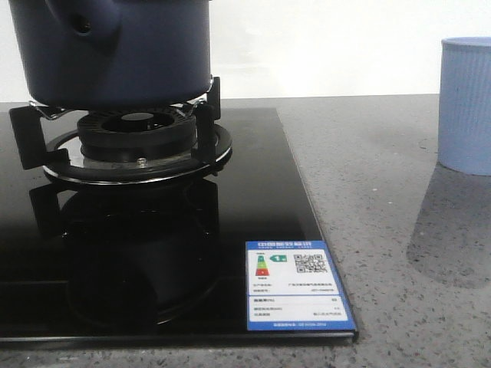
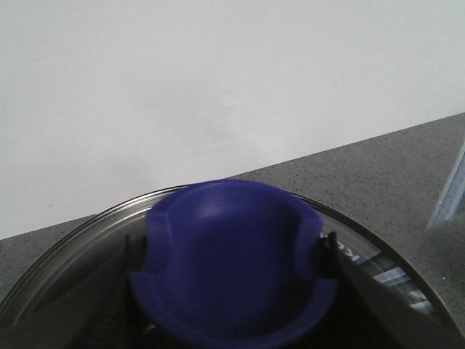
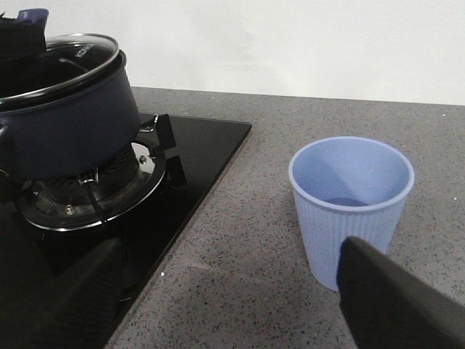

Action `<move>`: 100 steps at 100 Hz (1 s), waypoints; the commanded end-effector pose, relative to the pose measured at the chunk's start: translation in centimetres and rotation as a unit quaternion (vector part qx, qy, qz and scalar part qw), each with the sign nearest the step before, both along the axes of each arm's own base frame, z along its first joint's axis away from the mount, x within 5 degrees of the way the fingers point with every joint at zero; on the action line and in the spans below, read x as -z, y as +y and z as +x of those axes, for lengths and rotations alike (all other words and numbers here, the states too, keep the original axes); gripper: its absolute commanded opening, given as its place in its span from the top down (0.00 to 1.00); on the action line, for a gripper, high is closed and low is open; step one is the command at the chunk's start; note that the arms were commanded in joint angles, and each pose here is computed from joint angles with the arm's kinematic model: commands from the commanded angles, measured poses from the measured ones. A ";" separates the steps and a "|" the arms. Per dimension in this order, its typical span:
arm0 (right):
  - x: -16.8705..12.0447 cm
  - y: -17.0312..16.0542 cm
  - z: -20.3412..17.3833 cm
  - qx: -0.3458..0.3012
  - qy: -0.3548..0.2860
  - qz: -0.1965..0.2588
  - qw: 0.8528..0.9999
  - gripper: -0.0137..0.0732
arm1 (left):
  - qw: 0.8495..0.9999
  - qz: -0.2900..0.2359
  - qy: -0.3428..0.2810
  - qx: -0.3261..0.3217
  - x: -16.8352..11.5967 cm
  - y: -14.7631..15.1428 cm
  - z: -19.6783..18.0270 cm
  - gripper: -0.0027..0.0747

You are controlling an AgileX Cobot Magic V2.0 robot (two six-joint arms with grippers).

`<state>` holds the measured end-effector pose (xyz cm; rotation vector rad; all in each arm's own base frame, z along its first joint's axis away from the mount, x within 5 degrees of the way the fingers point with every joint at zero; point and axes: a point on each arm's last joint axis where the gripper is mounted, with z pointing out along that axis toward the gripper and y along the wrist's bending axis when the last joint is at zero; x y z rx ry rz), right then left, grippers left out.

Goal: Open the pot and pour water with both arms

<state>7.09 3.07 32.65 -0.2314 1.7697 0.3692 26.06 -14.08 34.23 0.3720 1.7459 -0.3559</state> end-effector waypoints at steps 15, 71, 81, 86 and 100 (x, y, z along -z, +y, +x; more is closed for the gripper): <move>-1.5 -0.1 0.2 0.007 -0.037 0.009 0.999 0.21 | 0.996 -0.036 -0.077 -0.028 -3.7 1.0 -0.8 0.49; 3.3 -0.5 1.7 0.039 -0.044 -0.041 0.997 0.21 | 0.977 -0.085 -0.180 -0.078 -9.1 5.5 -4.9 0.49; 4.4 -0.6 2.0 0.051 -0.065 -0.036 0.996 0.21 | 0.973 -0.089 -0.192 -0.090 -9.7 6.4 -5.5 0.49; 4.7 -0.7 2.1 0.058 -0.079 -0.033 0.995 0.21 | 0.971 -0.091 -0.199 -0.095 -10.0 6.8 -5.8 0.49; 5.5 -0.6 3.0 0.066 -0.077 -0.036 0.994 0.21 | 0.967 -0.092 -0.211 -0.107 -10.5 7.6 -6.4 0.49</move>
